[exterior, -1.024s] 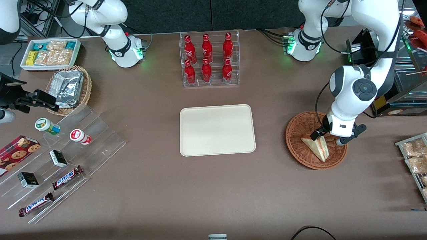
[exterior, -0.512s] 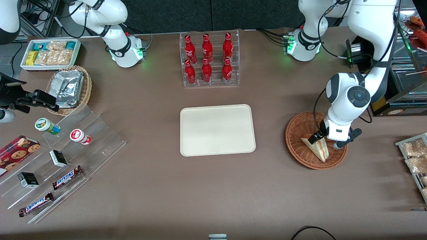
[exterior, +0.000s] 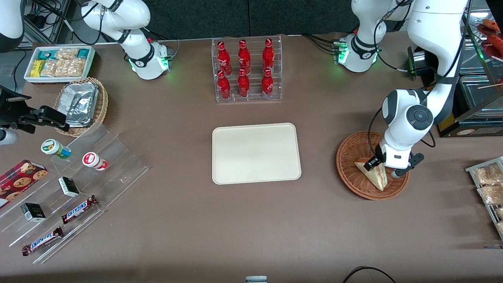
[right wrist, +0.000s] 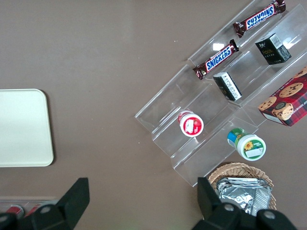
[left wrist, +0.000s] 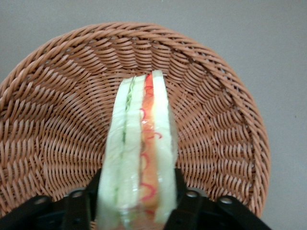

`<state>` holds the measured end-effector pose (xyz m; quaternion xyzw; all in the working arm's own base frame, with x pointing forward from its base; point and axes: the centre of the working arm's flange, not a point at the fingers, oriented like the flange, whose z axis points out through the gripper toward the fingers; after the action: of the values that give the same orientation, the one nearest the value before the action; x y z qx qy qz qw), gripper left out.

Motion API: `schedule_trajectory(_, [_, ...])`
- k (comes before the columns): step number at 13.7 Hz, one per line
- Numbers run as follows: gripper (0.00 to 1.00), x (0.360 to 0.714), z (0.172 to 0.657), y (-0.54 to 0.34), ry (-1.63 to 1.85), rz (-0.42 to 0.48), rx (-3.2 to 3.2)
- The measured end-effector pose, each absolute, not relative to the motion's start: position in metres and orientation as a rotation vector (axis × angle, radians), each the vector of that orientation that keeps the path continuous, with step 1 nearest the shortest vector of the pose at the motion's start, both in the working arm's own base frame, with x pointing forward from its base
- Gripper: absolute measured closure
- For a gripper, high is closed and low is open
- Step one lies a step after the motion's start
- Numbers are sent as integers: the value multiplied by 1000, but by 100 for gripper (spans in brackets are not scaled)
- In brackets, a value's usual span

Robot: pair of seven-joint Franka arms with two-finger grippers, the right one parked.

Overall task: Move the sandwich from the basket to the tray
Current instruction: 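Lift the sandwich and carry it with the left gripper over the tray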

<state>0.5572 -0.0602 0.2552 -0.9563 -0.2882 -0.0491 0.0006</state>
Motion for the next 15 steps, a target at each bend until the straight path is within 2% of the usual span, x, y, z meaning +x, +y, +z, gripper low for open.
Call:
schedule_trajectory(1, [57, 559, 256, -62, -903, -159, -3005])
schedule_trajectory(3, [67, 563, 260, -65, -896, -146, -3004])
schedule_trajectory(5, [70, 567, 275, -68, -867, -90, -2989])
schedule_trajectory(8, [76, 558, 326, -83, -722, -23, -2961])
schedule_trajectory(10, [84, 540, 360, -116, -619, -1, -2973])
schedule_trajectory(12, [84, 518, 377, -168, -473, 19, -2989])
schedule_trajectory(15, [84, 478, 370, -258, -257, 49, -3031])
